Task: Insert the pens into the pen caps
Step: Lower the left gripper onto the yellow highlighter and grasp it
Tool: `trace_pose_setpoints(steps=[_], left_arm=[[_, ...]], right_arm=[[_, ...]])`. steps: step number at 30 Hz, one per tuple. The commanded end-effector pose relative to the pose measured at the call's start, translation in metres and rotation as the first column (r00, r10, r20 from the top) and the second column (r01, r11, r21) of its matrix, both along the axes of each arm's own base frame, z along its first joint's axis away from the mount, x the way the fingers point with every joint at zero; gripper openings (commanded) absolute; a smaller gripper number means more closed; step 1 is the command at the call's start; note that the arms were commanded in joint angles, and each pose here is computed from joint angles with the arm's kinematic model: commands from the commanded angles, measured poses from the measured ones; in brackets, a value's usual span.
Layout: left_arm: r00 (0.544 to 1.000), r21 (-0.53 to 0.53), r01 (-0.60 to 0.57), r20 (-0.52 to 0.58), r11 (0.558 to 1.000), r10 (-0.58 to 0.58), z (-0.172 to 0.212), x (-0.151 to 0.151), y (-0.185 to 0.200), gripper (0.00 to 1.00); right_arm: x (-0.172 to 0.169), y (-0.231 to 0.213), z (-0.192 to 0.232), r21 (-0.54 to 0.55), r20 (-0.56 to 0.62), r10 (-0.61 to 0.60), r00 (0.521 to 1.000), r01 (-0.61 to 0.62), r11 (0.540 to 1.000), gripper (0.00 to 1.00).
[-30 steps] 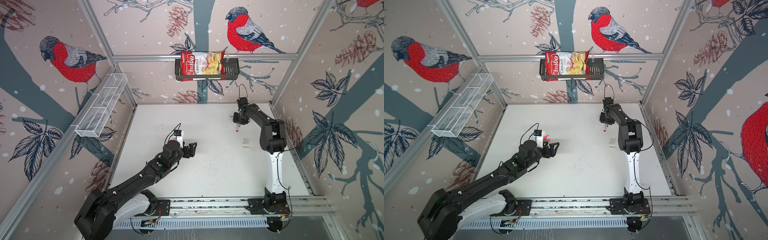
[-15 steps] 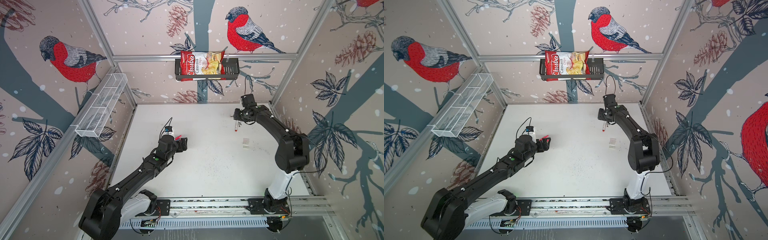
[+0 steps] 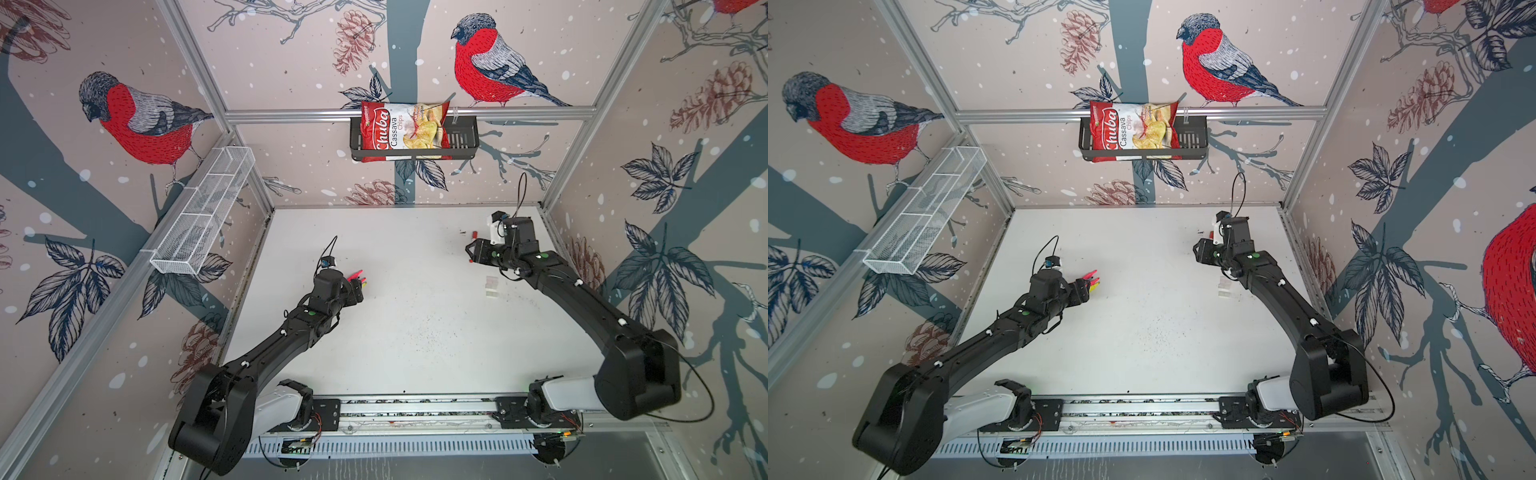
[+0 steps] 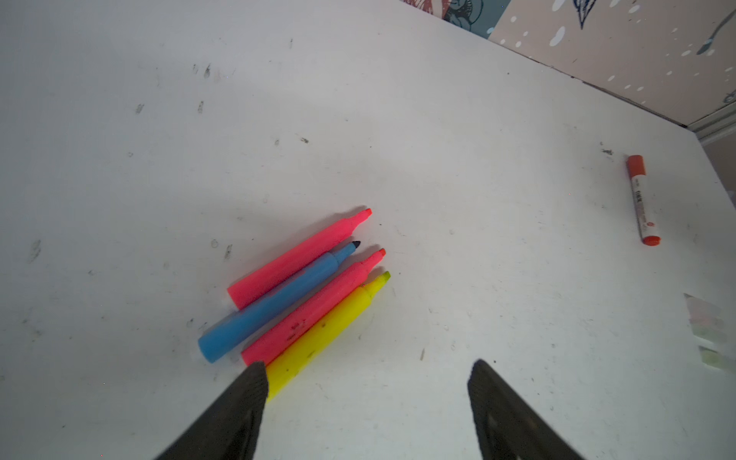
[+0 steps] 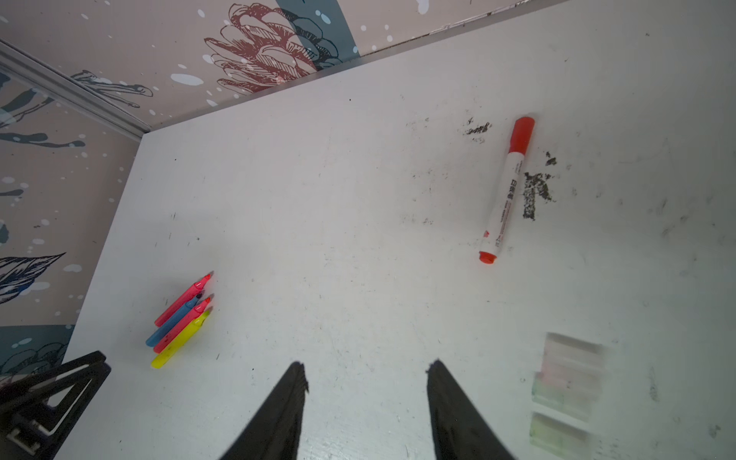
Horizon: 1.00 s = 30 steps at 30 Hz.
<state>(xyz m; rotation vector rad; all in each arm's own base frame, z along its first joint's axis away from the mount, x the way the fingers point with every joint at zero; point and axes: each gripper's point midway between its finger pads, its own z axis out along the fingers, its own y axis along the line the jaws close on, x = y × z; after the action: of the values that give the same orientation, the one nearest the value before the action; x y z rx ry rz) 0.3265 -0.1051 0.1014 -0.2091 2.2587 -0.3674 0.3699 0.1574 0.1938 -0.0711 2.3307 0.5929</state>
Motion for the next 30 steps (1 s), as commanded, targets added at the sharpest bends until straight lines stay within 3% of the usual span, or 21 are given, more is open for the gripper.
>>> trace_pose_setpoints(steps=[1,9,17,30], left_arm=[[1.000,0.010,-0.015,-0.003,1.000,0.015,-0.004,0.008,0.004,0.76],[0.994,0.047,0.004,-0.106,0.999,0.001,-0.027,0.017,0.000,0.68],[0.985,0.058,0.038,-0.170,0.998,-0.028,-0.050,0.011,-0.004,0.67],[0.975,0.074,0.092,-0.209,0.993,-0.075,-0.062,0.015,-0.010,0.63]], right_arm=[[-0.007,0.007,0.006,0.030,0.036,0.044,0.998,-0.045,0.999,0.51],[-0.022,0.005,-0.005,0.024,0.023,0.057,0.998,-0.057,0.998,0.51],[-0.024,0.004,-0.011,0.017,0.015,0.058,0.998,-0.059,0.998,0.51],[-0.034,0.000,-0.007,0.020,0.044,0.065,0.997,-0.066,0.998,0.51]])
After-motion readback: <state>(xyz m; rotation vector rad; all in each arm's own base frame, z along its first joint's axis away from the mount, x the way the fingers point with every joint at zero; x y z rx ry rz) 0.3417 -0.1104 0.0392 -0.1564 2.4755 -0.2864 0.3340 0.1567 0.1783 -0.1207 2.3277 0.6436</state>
